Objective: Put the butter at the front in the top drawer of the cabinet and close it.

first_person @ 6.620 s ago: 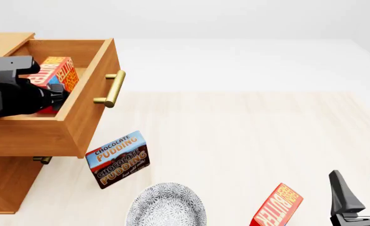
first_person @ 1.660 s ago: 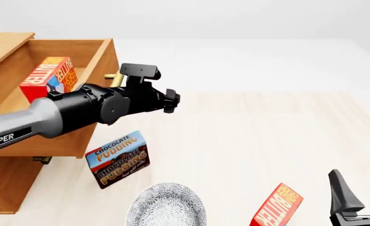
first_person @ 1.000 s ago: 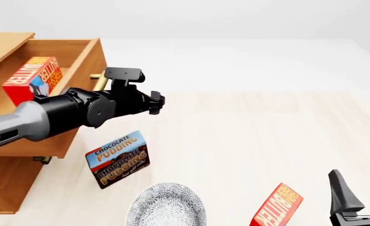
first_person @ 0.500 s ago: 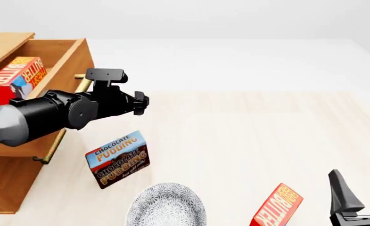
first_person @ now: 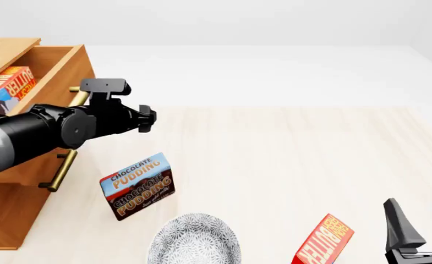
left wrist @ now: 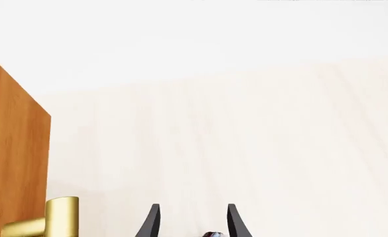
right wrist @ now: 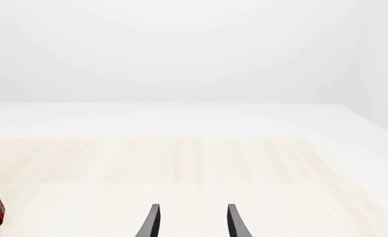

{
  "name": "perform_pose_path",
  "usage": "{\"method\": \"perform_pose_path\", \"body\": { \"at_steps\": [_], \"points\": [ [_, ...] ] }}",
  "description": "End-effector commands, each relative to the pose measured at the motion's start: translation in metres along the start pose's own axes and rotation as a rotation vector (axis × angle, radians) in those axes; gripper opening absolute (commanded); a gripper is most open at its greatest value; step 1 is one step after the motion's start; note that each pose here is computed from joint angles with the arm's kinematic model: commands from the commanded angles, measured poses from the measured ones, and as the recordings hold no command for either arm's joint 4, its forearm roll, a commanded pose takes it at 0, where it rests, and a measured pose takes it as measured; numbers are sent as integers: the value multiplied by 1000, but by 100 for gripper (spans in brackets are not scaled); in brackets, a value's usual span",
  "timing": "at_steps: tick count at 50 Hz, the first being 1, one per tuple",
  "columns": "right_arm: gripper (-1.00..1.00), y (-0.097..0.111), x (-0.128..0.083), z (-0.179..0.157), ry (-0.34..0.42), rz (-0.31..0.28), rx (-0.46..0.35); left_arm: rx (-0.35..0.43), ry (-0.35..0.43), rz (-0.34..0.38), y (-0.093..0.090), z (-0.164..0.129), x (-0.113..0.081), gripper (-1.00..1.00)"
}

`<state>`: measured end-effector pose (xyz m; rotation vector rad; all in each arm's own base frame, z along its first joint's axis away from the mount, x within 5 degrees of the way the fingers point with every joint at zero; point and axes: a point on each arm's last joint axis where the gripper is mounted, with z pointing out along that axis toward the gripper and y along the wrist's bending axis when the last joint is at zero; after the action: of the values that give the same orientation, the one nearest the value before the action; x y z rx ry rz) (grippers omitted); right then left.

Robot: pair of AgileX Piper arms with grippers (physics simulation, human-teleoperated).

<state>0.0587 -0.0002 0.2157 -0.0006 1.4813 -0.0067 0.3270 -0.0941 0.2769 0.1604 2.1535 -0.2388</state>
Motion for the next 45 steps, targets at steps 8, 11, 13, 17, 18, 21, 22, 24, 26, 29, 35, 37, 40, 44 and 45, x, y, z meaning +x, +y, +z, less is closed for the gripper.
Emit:
{"method": "perform_pose_path", "body": {
  "at_steps": [8,11,13,17,18,21,22,24,26,29,35,37,40,44,45],
  "points": [
    [100,0,1,0,1,1,-1,-61,-3,-5,24,-12,-3,100],
    [100,0,0,0,1,1,-1,-71,-2,-7,28,-14,-3,100],
    [100,0,0,0,1,1,-1,-73,1,-6,28,-14,-3,100],
    [100,0,0,0,1,1,-1,-86,9,-5,33,-13,-2,100],
    [100,0,0,0,1,1,-1,-89,7,-7,35,-14,-1,100],
    [100,0,0,0,1,1,-1,-99,14,-10,38,-14,1,100],
    [100,0,0,0,1,1,-1,-102,12,-13,40,-15,1,100],
    [100,0,0,0,1,1,-1,-110,13,-22,43,-16,2,100],
    [100,0,0,-1,1,1,-1,-115,14,-23,45,-16,3,100],
    [100,0,0,-1,1,1,-1,-126,14,-32,49,-18,4,100],
    [100,0,0,-1,1,1,-1,-143,8,-35,55,-24,1,100],
    [100,0,0,-1,1,1,-1,-146,9,-35,56,-24,1,100],
    [100,0,0,-1,1,1,-1,-158,5,-40,60,-28,1,100],
    [100,0,0,-1,0,1,0,-166,3,-46,63,-29,2,100],
    [100,0,0,-1,1,1,0,-171,4,-48,65,-30,2,100]
  ]
}}
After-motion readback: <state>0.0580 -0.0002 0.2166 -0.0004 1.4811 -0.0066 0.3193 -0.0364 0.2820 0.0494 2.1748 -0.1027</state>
